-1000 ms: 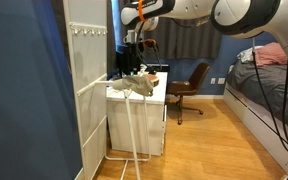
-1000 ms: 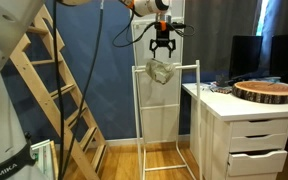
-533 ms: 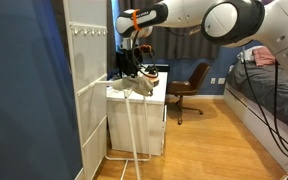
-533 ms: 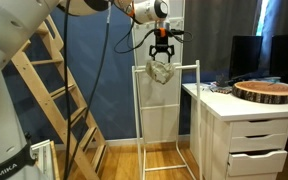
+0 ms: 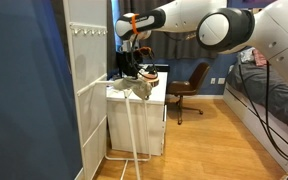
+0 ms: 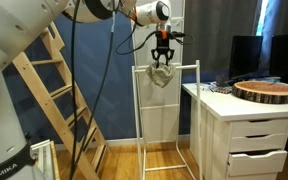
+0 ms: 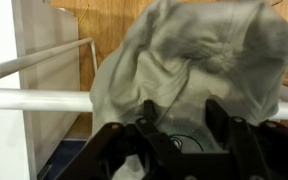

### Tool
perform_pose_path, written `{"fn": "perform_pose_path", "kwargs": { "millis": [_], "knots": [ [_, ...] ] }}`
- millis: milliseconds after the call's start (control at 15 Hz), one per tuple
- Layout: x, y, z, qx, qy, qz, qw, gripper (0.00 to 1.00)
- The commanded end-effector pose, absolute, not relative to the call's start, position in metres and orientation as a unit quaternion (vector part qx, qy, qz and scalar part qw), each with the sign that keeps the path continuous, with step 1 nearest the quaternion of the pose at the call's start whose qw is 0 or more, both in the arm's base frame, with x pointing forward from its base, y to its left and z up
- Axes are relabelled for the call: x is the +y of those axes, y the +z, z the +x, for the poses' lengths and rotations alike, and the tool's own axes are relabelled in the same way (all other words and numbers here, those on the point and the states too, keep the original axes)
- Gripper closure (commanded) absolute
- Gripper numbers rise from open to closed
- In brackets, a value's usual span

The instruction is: Hang the cap on the vertical rod

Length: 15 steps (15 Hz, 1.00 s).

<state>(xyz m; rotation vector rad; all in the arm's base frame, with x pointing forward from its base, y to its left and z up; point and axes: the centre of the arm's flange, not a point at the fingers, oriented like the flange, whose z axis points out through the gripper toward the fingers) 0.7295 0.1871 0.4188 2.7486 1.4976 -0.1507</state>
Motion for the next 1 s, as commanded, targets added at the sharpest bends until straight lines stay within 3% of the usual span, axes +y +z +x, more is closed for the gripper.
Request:
{"fn": "perform_pose_path", "kwargs": {
  "millis": [0, 267, 667, 933],
  "knots": [
    [0.194, 0.423, 0.748, 0.481, -0.062, 0.874, 0.011, 0.75],
    [0.192, 0.431, 0.747, 0.477, -0.063, 0.876, 0.011, 0.99],
    [0.185, 0.465, 0.742, 0.471, -0.054, 0.880, 0.011, 0.98],
    [0.166, 0.515, 0.740, 0.453, -0.053, 0.888, 0.055, 0.98]
  ]
}}
